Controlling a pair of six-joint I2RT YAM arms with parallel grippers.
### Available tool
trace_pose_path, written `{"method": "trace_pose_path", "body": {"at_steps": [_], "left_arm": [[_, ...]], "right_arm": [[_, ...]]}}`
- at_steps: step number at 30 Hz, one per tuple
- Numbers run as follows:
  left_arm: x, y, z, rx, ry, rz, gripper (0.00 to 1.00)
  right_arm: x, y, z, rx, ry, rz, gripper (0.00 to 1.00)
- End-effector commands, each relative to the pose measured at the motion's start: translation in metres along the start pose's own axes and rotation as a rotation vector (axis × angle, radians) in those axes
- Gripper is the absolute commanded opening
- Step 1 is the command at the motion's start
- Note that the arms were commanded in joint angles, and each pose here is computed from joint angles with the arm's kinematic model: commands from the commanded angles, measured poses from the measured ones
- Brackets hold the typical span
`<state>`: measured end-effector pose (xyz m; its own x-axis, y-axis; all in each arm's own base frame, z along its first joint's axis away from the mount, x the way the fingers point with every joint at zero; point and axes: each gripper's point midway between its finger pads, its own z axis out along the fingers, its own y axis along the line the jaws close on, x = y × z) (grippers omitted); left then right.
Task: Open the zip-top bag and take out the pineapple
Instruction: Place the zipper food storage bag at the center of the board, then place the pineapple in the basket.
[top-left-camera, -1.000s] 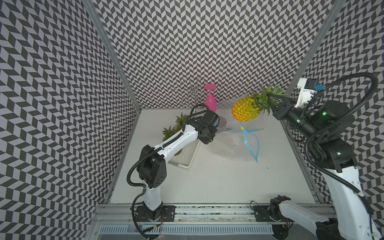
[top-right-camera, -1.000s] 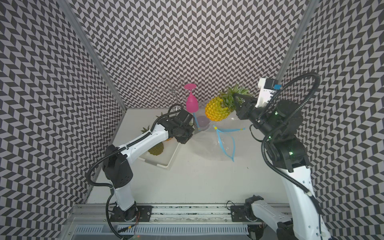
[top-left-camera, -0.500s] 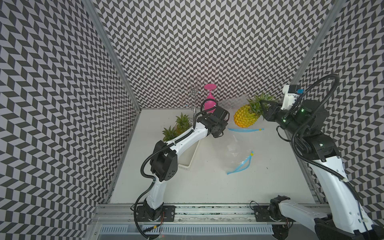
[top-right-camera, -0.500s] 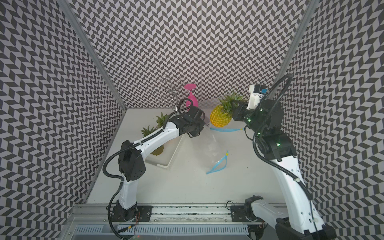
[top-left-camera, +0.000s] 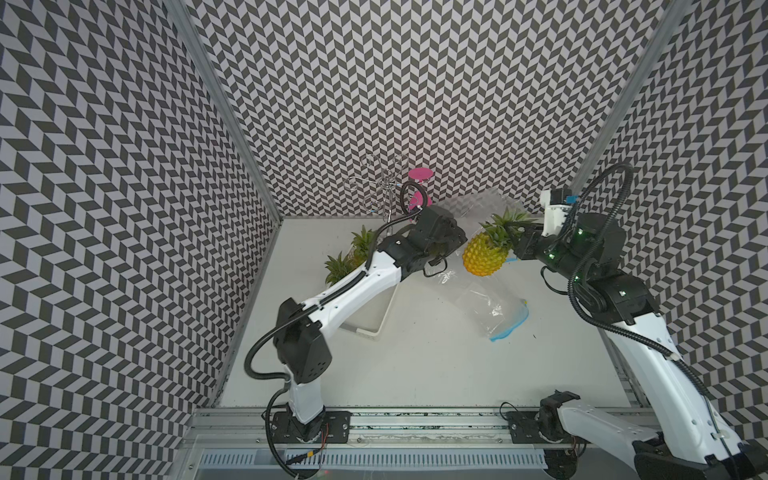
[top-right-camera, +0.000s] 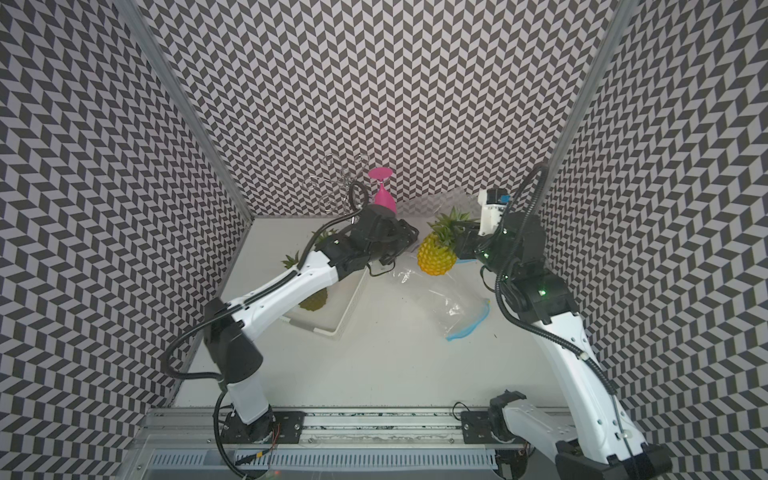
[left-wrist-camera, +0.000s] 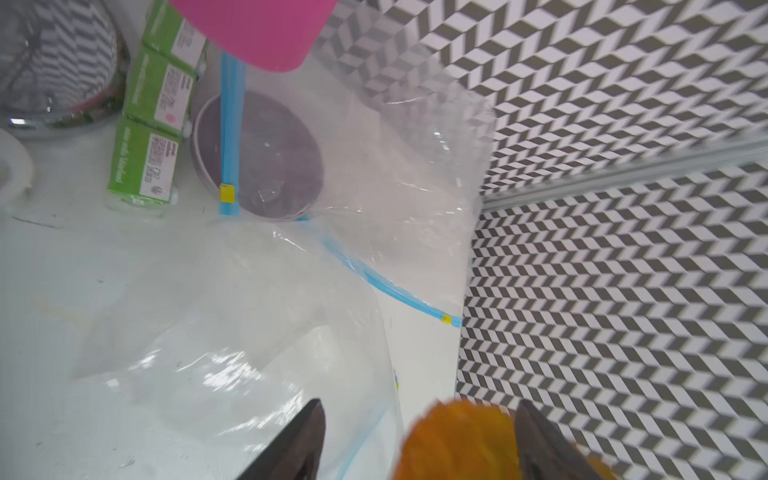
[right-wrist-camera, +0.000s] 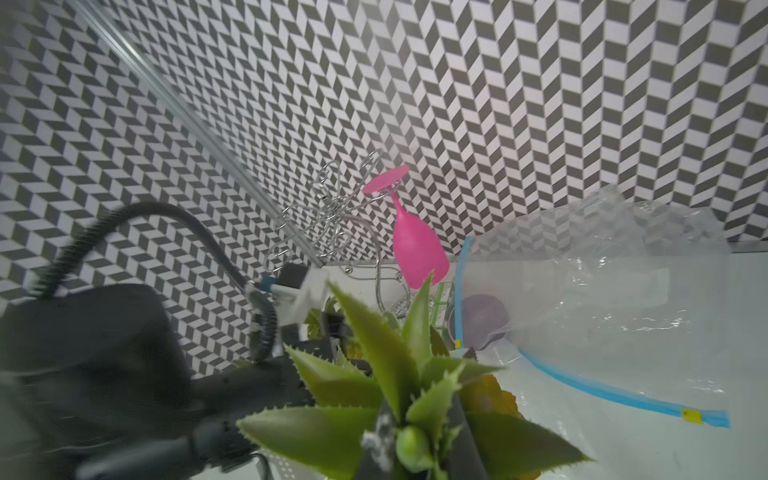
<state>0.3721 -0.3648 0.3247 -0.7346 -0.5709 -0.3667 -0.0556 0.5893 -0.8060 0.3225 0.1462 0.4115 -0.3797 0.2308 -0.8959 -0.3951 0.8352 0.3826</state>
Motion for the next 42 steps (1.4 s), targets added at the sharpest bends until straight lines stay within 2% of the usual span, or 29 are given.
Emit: {"method": "trace_pose_path", "body": {"at_steps": [1,7,11,16,18,22,25,32,42], "left_arm": [[-0.018,-0.030,-0.060,0.152,-0.073,0.096,0.63],[-0.058,-0.024,-0.176,0.141,-0.277,0.234,0.50],[-0.077,0.013,-0.245,0.076,-0.424,0.257,0.41],[-0.075,0.077,-0.288,-0.031,-0.496,0.288,0.27],[-0.068,0.098,-0.294,-0.074,-0.475,0.293,0.24],[-0.051,0.130,-0.296,-0.130,-0.410,0.292,0.29],[-0.043,0.146,-0.296,-0.151,-0.382,0.289,0.29],[-0.033,0.155,-0.289,-0.150,-0.348,0.299,0.30],[-0.030,0.157,-0.279,-0.167,-0.324,0.328,0.35]], "right_arm": [[-0.026,0.070,0.002,-0.228,-0.134,-0.128,0.00],[0.028,0.156,0.029,-0.448,-0.080,-0.190,0.00],[0.064,0.205,0.051,-0.533,-0.064,-0.248,0.00],[0.095,0.222,0.082,-0.545,-0.119,-0.211,0.00],[0.106,0.217,0.099,-0.511,-0.123,-0.202,0.00],[0.126,0.208,0.127,-0.444,-0.110,-0.206,0.00],[0.131,0.200,0.138,-0.407,-0.120,-0.191,0.00],[0.134,0.189,0.159,-0.322,-0.121,-0.185,0.00],[0.192,0.179,0.191,-0.307,0.006,-0.256,0.00]]}}
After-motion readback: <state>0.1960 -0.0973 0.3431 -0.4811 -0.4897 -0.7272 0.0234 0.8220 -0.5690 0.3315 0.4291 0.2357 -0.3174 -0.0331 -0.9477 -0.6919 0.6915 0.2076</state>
